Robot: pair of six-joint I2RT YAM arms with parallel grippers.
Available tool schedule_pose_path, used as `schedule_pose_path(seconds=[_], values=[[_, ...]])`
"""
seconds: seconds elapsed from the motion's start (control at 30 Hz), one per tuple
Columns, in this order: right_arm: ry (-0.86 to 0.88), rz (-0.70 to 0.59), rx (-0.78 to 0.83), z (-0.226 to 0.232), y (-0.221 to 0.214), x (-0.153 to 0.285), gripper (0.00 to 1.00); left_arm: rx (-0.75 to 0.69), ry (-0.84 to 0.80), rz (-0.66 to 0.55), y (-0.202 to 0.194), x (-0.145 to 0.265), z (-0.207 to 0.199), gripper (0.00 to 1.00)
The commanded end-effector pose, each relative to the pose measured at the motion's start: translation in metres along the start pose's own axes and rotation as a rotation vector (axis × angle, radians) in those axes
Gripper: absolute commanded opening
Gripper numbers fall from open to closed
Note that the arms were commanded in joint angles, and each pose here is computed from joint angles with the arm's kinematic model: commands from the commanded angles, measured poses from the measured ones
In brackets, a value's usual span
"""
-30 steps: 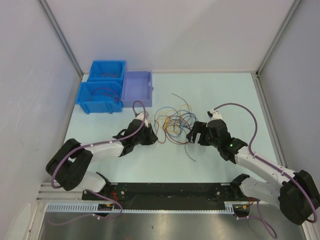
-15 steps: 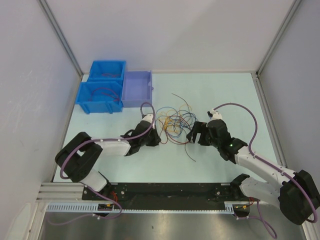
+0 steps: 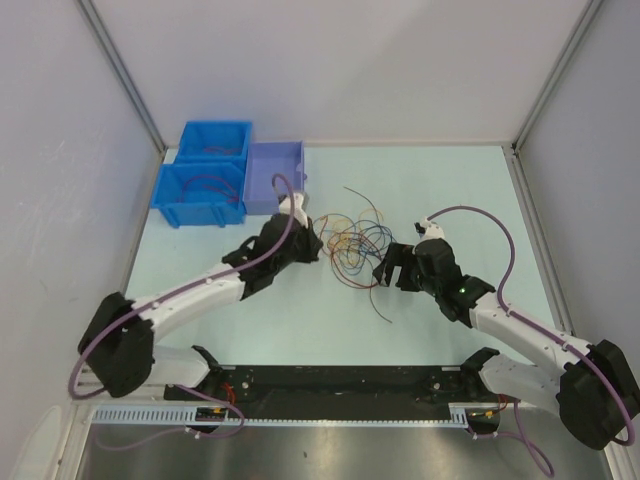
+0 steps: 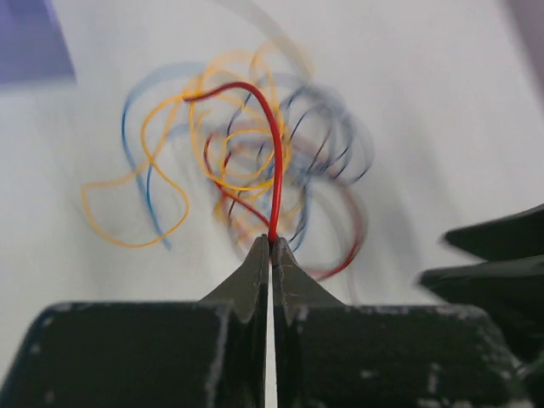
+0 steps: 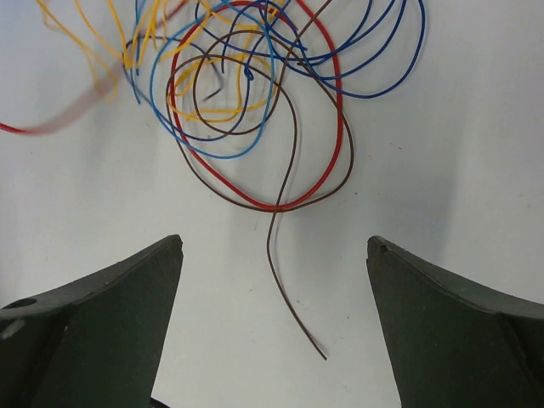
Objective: Untangle the cables
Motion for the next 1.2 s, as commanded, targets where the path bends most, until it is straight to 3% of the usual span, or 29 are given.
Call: schedule_pose_path(seconds=[0.0, 0.03, 0.1, 0.23, 0.3, 0.33, 0.47, 0.63, 0.7, 0.93, 1.17], values=[[0.029, -0.052, 0.003, 0.012, 0.018, 0.001, 0.94, -0.083, -0.082, -0.228, 0.106, 0.054, -0.050, 0.00], [0.033, -0.051, 0.003, 0.013, 0.018, 0.000, 0.94, -0.097, -0.115, -0.286, 0.137, 0.069, -0.068, 0.00], [0.041, -0.056, 0.000, 0.016, 0.019, 0.001, 0.94, -0.111, -0.136, -0.311, 0.159, 0.082, -0.082, 0.00], [0.043, -0.057, -0.004, 0.017, 0.019, 0.000, 0.94, -0.096, -0.247, -0.507, 0.244, 0.143, -0.130, 0.00], [0.052, -0.058, -0.008, 0.020, 0.019, 0.002, 0.94, -0.115, -0.296, -0.535, 0.266, 0.156, -0.149, 0.00], [0.055, -0.060, -0.008, 0.020, 0.019, 0.003, 0.94, -0.117, -0.341, -0.596, 0.290, 0.183, -0.164, 0.00], [0.021, -0.074, -0.002, 0.014, 0.021, 0.011, 0.94, -0.132, -0.410, -0.623, 0.297, 0.194, -0.176, 0.00], [0.016, -0.091, 0.025, 0.011, 0.024, 0.019, 0.95, -0.094, -0.391, -0.490, 0.250, 0.152, -0.153, 0.00], [0.080, -0.099, 0.066, 0.022, 0.027, 0.023, 0.95, -0.090, -0.407, -0.492, 0.247, 0.153, -0.151, 0.00], [0.284, -0.263, 0.094, 0.068, 0.072, 0.043, 0.97, -0.088, -0.417, -0.524, 0.265, 0.171, -0.153, 0.00], [0.350, -0.400, 0.118, 0.099, 0.113, 0.016, 0.94, -0.059, -0.492, -0.495, 0.263, 0.172, -0.166, 0.00]])
Point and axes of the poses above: each gripper's point midway between its finger pads, its own x axis back along the fingers, its own z axis along the line the jaws close on, y = z × x, the point moved 1 cm from there along x, back along the fingers, and after that the axes turned 5 degrees about x, right-handed, at the moved point
